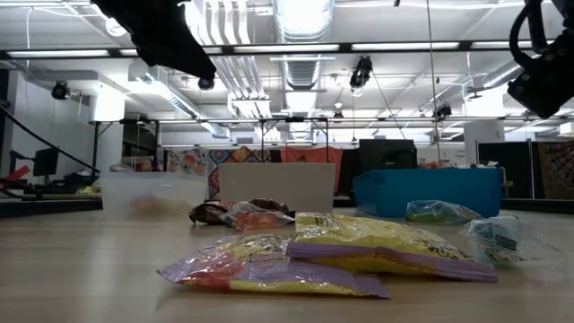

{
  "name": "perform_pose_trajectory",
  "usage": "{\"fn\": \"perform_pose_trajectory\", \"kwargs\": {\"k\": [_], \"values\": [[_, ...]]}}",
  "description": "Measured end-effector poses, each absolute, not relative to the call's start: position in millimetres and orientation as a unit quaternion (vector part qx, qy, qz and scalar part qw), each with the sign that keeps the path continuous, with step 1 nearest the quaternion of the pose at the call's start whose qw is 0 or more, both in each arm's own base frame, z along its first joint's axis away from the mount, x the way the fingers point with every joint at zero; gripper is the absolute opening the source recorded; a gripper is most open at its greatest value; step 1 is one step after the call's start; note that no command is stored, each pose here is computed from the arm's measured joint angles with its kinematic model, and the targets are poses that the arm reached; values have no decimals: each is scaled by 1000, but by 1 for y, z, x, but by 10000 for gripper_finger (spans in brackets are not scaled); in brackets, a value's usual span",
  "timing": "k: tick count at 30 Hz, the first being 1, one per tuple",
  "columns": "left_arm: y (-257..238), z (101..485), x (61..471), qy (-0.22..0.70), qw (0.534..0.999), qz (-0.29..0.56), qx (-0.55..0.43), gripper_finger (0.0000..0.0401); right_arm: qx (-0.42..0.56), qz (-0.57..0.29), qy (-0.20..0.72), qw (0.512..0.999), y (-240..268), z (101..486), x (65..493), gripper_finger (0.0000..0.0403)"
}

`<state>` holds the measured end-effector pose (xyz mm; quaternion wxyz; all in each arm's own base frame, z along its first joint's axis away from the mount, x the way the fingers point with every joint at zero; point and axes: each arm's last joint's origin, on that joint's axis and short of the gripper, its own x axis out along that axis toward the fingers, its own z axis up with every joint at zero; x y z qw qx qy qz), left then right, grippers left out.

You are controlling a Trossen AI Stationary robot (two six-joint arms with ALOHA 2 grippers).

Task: Sort candy
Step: Put the blue candy into the blue bin

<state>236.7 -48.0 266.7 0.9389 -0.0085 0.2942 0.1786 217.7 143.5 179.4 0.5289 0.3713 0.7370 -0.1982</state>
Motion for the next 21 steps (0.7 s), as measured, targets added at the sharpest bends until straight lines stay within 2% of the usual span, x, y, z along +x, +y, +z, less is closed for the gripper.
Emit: {"fn": "perform_pose_trajectory", "kwargs": {"k": [7,16,21], "values": [[-48,266,237,294,939,179,-8,102,378,-191,726,541,152,170,224,171],[-48,266,237,293,939,180,-12,102,337,-195,747,539,157,140,232,170],[-48,266,237,293,939,180,-12,102,320,-197,752,542,157,132,234,145]]}}
